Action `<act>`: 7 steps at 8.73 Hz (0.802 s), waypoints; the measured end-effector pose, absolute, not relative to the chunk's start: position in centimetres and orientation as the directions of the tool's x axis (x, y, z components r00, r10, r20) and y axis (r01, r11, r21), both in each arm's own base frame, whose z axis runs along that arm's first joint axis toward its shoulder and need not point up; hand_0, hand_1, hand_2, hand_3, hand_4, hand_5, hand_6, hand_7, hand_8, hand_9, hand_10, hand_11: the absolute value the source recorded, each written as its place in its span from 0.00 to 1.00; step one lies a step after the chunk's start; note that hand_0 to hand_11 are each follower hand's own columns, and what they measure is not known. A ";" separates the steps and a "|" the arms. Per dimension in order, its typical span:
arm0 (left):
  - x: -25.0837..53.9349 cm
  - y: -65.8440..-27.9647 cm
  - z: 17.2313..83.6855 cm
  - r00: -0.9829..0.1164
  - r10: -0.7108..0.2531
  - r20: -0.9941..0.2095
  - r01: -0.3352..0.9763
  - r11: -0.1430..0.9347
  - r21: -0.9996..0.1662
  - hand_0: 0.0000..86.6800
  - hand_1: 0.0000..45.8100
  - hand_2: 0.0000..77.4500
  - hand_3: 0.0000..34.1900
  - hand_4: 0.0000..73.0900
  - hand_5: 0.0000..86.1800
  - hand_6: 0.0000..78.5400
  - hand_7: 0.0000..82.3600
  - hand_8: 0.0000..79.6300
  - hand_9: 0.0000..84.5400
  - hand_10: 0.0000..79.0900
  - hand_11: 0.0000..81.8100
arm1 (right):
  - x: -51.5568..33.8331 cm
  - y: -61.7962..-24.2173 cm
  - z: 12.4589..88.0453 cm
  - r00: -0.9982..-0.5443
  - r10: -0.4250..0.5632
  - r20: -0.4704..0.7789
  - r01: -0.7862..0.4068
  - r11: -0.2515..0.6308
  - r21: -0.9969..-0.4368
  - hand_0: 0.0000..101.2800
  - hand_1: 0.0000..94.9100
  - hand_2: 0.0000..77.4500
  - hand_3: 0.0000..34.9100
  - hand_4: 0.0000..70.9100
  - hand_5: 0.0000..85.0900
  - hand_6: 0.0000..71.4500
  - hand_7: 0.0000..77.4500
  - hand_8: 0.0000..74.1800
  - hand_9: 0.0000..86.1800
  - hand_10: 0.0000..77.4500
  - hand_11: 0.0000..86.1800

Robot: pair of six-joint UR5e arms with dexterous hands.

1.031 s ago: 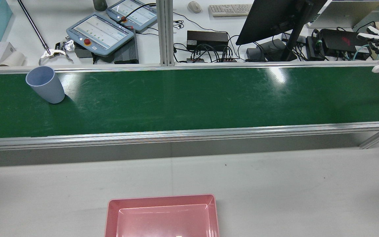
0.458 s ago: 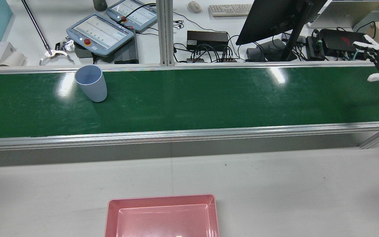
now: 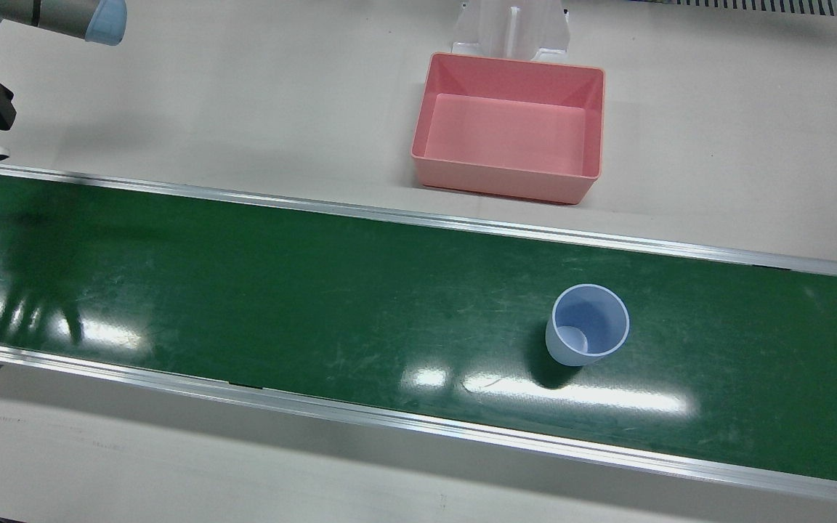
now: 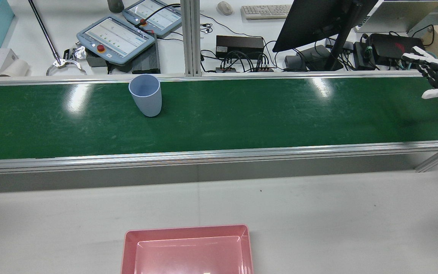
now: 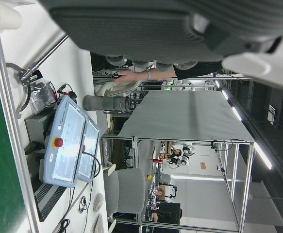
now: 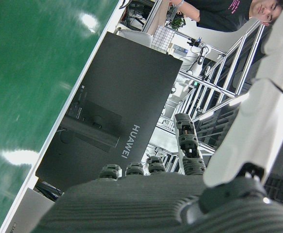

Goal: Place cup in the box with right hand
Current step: 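Wait with the open right hand as the light blue cup rides toward it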

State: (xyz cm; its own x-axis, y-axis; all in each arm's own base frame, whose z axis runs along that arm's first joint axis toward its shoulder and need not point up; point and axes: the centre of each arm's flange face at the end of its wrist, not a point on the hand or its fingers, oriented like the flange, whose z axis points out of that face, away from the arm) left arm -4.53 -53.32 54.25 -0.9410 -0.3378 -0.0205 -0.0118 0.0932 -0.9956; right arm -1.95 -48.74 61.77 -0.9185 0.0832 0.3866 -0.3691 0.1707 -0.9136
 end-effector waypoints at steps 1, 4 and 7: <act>-4.5 -53.3 54.2 -0.941 -0.338 -0.021 -0.012 0.094 -0.995 0.00 0.01 0.01 0.00 0.01 0.01 0.01 0.01 0.00 0.00 0.00 0.00 | -2.2 -48.9 61.8 -0.918 0.087 0.386 -0.368 0.172 -0.914 0.45 0.05 0.04 0.08 0.08 0.05 0.02 0.11 0.01 0.06 0.01 0.03; -4.5 -53.3 54.3 -0.941 -0.338 -0.020 -0.012 0.093 -0.996 0.00 0.01 0.01 0.00 0.01 0.01 0.01 0.01 0.00 0.00 0.00 0.00 | -2.8 -49.0 61.9 -0.918 0.098 0.385 -0.365 0.176 -0.914 0.46 0.10 0.04 0.08 0.08 0.05 0.04 0.13 0.01 0.06 0.01 0.04; -4.5 -53.3 54.2 -0.941 -0.338 -0.021 -0.012 0.094 -0.996 0.00 0.01 0.01 0.00 0.01 0.01 0.01 0.01 0.00 0.00 0.00 0.00 | -3.7 -49.8 61.2 -0.917 0.103 0.385 -0.361 0.190 -0.913 0.45 0.11 0.13 0.07 0.08 0.05 0.04 0.15 0.01 0.06 0.01 0.04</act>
State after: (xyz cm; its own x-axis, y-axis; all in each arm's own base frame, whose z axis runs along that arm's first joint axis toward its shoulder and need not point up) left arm -4.53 -53.31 54.22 -0.9410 -0.3378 -0.0206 -0.0118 0.0936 -0.9955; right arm -3.68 -49.75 61.16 -0.9173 0.1030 0.3846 -0.3614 0.1903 -0.9128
